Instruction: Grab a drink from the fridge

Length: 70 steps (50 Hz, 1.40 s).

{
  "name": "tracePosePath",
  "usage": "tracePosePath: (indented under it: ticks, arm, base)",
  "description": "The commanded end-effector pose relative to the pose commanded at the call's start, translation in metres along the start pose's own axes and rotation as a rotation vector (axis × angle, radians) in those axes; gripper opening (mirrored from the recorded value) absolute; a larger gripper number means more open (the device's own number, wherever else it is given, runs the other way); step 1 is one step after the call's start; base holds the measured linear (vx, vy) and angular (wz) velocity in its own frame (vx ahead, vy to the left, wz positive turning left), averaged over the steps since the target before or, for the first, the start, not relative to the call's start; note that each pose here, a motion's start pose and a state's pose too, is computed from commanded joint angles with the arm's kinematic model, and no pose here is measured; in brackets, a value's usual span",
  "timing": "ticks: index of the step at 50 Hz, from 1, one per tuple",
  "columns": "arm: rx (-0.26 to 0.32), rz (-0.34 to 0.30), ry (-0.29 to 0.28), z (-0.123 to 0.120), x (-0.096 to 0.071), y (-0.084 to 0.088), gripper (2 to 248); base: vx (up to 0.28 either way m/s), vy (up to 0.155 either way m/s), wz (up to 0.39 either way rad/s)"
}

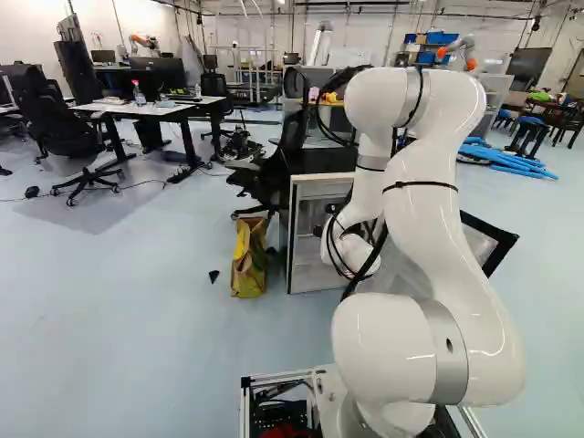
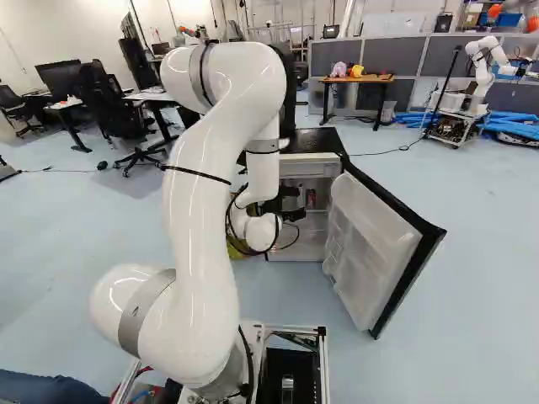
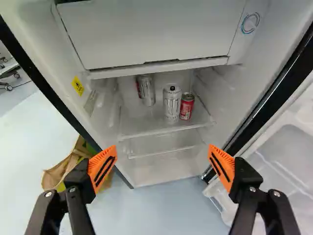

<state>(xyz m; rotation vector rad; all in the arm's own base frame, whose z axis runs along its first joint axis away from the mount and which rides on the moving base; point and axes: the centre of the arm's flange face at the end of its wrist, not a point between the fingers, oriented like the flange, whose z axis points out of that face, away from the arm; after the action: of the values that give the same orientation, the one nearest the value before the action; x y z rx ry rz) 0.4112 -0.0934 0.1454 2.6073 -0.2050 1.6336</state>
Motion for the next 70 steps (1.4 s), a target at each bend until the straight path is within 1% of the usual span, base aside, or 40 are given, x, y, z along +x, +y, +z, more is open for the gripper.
tracePosePath:
  ticks: [35,70]
  arm:
    - [-0.003,0.007,0.044,0.052,-0.026,0.013,247]
    - [-0.006,0.012,0.126,0.103,-0.054,0.028,247]
  base:
    - [0.000,0.000,0.000]
    - [0.000,0.000,0.000]
